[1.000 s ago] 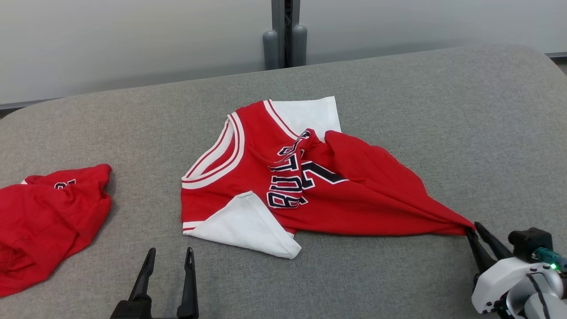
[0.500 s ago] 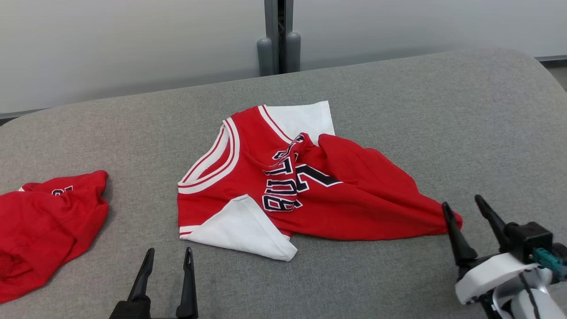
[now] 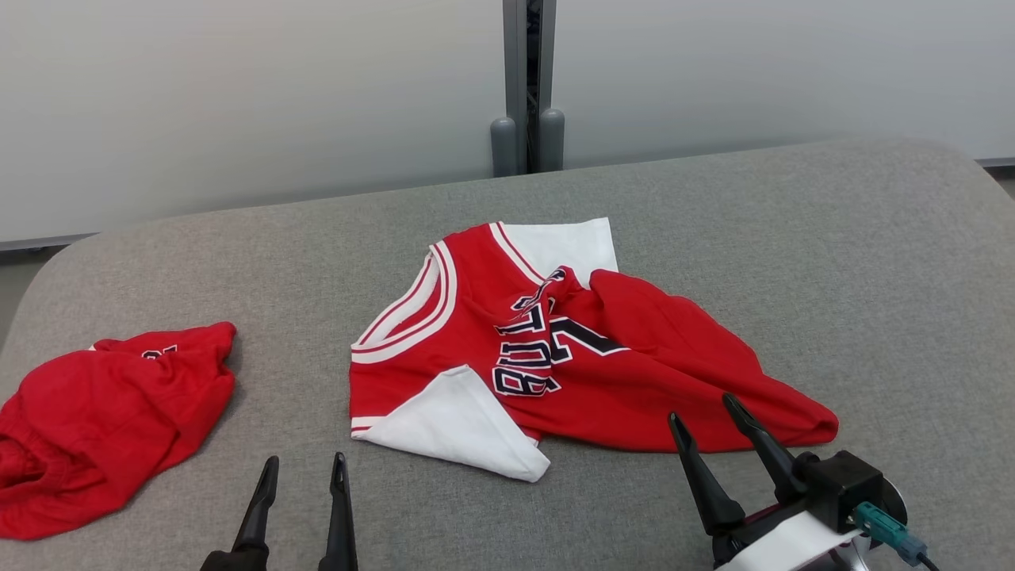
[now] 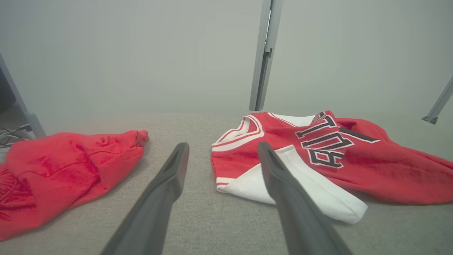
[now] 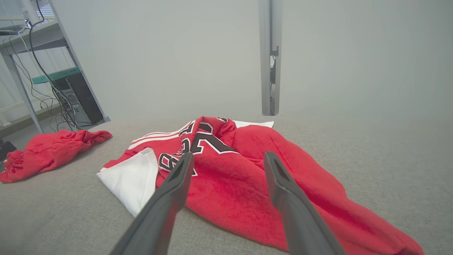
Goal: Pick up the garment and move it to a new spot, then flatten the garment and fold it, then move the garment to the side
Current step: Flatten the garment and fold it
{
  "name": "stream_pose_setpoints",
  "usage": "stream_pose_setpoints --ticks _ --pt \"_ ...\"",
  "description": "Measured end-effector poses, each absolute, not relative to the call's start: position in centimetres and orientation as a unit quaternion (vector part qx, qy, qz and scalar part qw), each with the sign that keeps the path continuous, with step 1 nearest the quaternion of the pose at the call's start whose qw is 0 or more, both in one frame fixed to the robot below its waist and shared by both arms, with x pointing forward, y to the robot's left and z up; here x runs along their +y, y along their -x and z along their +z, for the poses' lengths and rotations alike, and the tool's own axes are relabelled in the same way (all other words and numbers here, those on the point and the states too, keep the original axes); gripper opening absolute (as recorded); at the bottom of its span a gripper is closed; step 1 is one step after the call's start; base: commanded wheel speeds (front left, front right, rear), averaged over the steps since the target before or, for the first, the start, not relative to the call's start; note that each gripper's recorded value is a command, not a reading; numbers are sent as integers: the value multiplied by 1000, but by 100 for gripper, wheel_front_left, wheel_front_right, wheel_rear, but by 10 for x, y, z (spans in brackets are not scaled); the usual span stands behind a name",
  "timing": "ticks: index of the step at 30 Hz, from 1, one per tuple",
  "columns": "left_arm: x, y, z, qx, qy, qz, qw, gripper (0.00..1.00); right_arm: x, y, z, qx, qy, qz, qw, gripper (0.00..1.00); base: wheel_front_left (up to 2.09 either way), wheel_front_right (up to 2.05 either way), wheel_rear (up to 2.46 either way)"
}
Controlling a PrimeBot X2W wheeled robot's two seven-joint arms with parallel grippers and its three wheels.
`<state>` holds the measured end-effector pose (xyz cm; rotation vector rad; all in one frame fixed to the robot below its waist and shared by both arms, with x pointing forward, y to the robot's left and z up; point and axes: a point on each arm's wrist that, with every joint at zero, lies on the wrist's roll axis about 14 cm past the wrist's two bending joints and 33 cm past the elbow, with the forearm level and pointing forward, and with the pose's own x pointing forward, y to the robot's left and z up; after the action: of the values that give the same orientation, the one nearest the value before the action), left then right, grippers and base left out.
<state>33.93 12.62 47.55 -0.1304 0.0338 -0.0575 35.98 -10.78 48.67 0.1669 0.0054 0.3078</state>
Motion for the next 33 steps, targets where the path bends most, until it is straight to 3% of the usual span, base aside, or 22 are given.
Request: stream_pose_setpoints --ticks 23,33 --pt "133 -317 471 24 72 -11 997 100 -93 -328 482 9 -103 166 981 100 0 0 0" --pt "105 -331 473 19 48 -70 996 100 -101 -327 475 19 -102 156 982 100 0 0 0"
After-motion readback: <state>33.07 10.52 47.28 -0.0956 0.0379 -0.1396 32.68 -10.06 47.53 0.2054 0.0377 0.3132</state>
